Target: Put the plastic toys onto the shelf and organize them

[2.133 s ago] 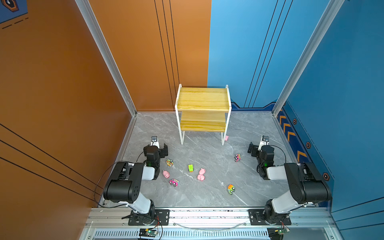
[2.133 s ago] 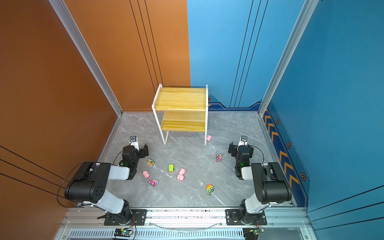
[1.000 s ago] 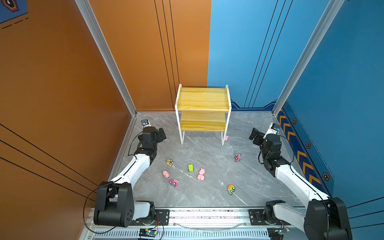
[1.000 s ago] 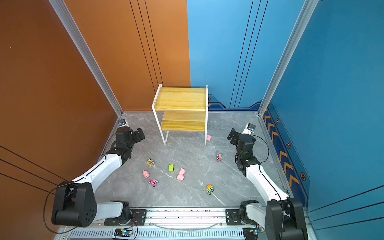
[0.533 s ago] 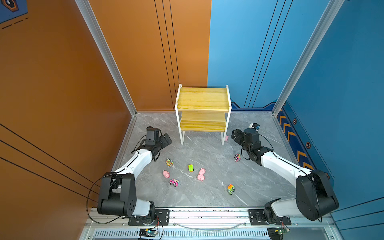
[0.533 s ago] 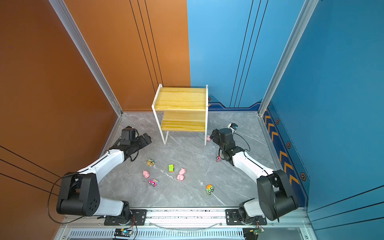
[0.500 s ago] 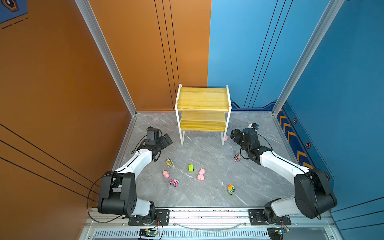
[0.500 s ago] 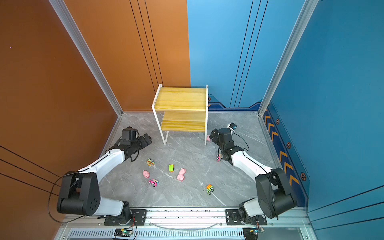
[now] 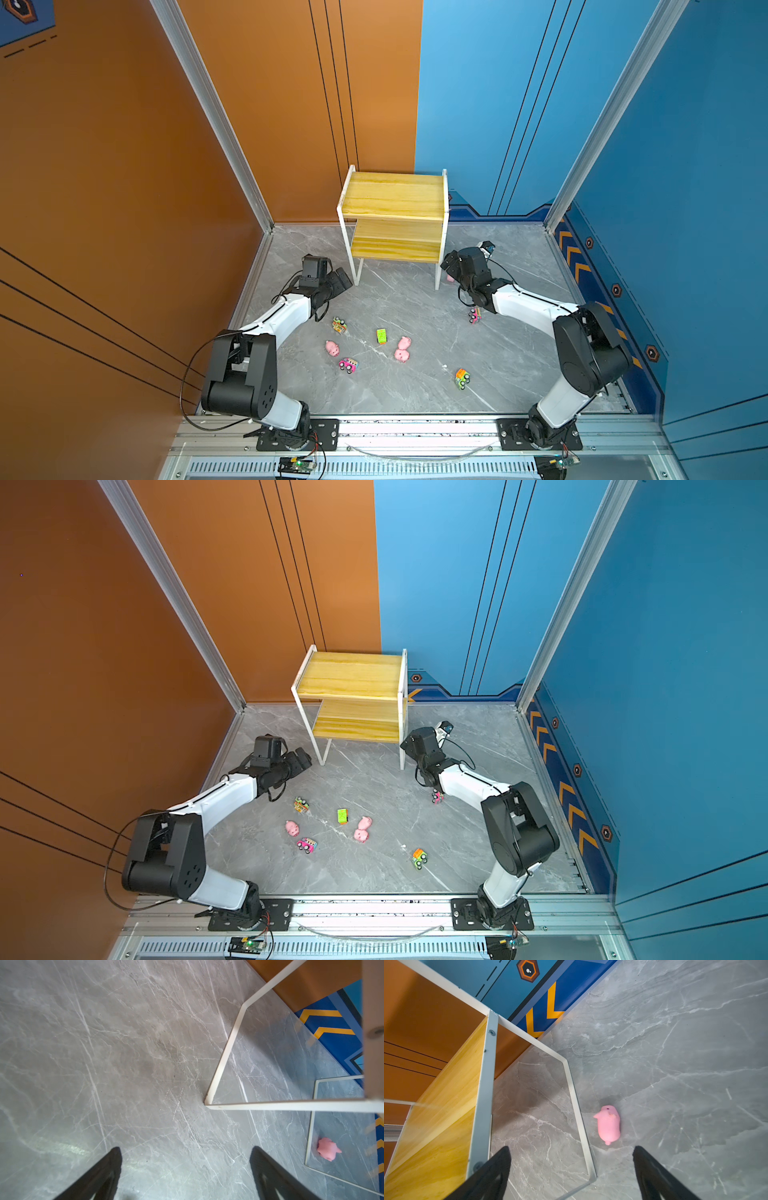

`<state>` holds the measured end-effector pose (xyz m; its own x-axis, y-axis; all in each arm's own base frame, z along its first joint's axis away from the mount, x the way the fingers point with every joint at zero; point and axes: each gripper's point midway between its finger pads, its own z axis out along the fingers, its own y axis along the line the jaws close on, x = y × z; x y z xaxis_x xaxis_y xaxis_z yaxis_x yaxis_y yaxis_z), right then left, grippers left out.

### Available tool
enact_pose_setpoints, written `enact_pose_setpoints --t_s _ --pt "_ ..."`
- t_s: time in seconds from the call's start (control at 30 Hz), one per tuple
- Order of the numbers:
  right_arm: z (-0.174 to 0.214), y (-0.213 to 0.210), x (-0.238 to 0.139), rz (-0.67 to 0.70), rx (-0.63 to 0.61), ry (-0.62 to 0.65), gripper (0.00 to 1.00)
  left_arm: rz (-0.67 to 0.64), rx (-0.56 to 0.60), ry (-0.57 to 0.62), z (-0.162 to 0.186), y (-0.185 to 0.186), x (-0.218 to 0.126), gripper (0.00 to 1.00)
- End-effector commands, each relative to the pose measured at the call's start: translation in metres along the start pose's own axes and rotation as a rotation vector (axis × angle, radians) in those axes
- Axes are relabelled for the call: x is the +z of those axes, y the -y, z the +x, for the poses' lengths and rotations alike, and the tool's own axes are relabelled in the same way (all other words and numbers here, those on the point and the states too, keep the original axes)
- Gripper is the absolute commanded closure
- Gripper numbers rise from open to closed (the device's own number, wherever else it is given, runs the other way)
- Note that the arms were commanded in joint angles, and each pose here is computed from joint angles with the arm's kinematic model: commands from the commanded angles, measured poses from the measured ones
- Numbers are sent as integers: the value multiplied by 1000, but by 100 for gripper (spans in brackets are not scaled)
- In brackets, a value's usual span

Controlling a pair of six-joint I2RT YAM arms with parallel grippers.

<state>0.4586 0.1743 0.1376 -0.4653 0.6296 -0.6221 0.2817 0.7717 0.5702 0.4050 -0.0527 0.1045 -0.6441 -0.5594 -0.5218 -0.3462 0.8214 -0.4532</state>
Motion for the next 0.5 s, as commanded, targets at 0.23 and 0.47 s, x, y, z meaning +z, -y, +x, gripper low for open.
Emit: enact_pose_setpoints --t_s 0.23,0.47 --pt "-11 -49 33 -73 -13 12 8 2 0 9 -16 5 14 4" --pt "-22 -35 20 -128 -48 12 8 106 55 62 -23 26 7 5"
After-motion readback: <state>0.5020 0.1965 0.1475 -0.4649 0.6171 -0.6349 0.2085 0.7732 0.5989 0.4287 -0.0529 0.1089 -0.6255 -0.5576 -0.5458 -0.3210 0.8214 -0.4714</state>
